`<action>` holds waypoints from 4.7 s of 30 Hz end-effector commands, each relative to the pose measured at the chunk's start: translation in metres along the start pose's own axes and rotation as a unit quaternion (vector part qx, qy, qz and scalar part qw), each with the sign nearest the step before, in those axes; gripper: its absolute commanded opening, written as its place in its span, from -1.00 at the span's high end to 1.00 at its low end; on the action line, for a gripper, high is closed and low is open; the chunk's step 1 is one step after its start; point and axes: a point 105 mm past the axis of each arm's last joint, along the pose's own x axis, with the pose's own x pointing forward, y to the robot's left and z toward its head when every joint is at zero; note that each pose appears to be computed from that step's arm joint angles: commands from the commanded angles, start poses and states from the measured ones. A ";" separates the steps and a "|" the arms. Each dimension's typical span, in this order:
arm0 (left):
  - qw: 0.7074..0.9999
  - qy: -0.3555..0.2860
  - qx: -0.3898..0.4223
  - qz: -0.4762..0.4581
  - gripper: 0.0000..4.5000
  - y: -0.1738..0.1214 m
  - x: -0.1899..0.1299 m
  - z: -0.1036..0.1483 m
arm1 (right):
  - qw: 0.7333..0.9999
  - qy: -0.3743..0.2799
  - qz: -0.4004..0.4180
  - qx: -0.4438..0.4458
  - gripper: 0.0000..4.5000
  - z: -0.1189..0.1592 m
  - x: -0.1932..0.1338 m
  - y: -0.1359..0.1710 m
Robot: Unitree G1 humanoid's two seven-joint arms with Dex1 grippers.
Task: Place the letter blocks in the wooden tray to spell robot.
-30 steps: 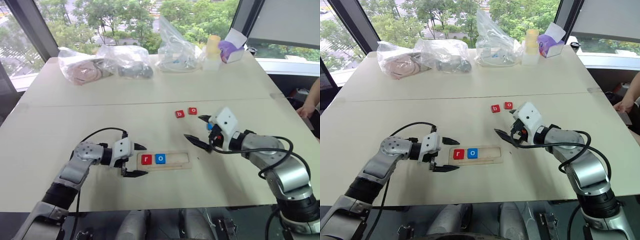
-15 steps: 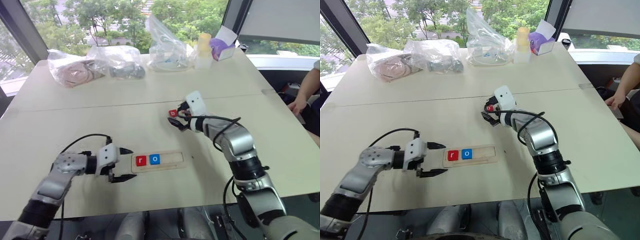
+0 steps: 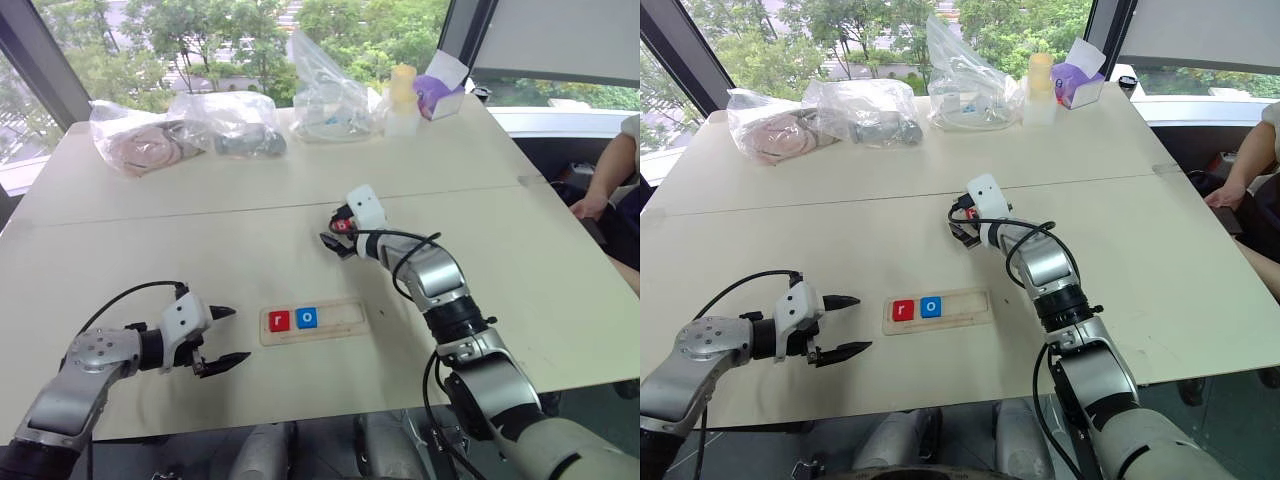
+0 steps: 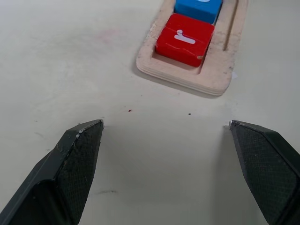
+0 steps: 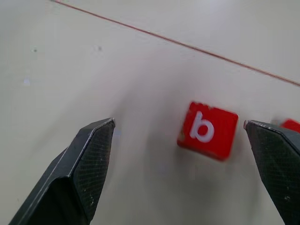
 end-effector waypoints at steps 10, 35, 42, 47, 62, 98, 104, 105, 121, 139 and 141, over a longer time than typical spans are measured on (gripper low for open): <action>0.997 -0.075 -0.016 0.012 -0.99 -0.001 -0.014 0.043 | 1.000 0.002 -0.025 -0.001 -1.00 0.009 0.011 -0.006; 0.991 -0.132 0.000 -0.016 -1.00 -0.002 -0.026 0.078 | 0.999 0.028 -0.034 0.004 0.49 0.006 -0.020 -0.009; 0.990 -0.139 0.010 -0.022 -1.00 0.006 -0.017 0.079 | 0.994 0.104 0.014 0.012 0.49 -0.025 -0.116 -0.005; 0.986 -0.159 0.027 -0.028 -1.00 0.009 -0.009 0.087 | 0.986 0.155 -0.017 0.056 0.49 -0.059 -0.154 -0.012; 0.964 -0.265 0.010 -0.030 -1.00 0.013 -0.006 0.119 | 0.981 0.182 -0.002 0.064 -0.97 -0.073 -0.170 -0.018; 0.964 -0.253 -0.042 -0.074 -1.00 -0.003 0.000 0.105 | 0.888 0.131 0.345 -0.275 -0.37 -0.081 -0.136 -0.054; 0.965 -0.251 -0.041 -0.069 -1.00 -0.002 -0.001 0.103 | 0.890 0.120 0.348 -0.271 0.99 -0.079 -0.135 -0.049; 0.965 -0.250 -0.042 -0.067 -1.00 -0.002 -0.002 0.103 | 0.893 0.114 0.346 -0.263 0.99 -0.077 -0.135 -0.046; 0.967 -0.245 -0.043 -0.058 -1.00 0.000 -0.001 0.101 | 0.905 0.112 0.323 -0.253 0.63 -0.058 -0.145 -0.033; 0.968 -0.244 -0.041 -0.050 -1.00 -0.001 -0.001 0.098 | 0.937 0.108 0.278 -0.184 -0.75 -0.070 -0.116 -0.027; 0.968 -0.243 -0.039 -0.048 -1.00 -0.001 -0.001 0.098 | 0.941 0.109 0.268 -0.176 -0.75 -0.073 -0.113 -0.027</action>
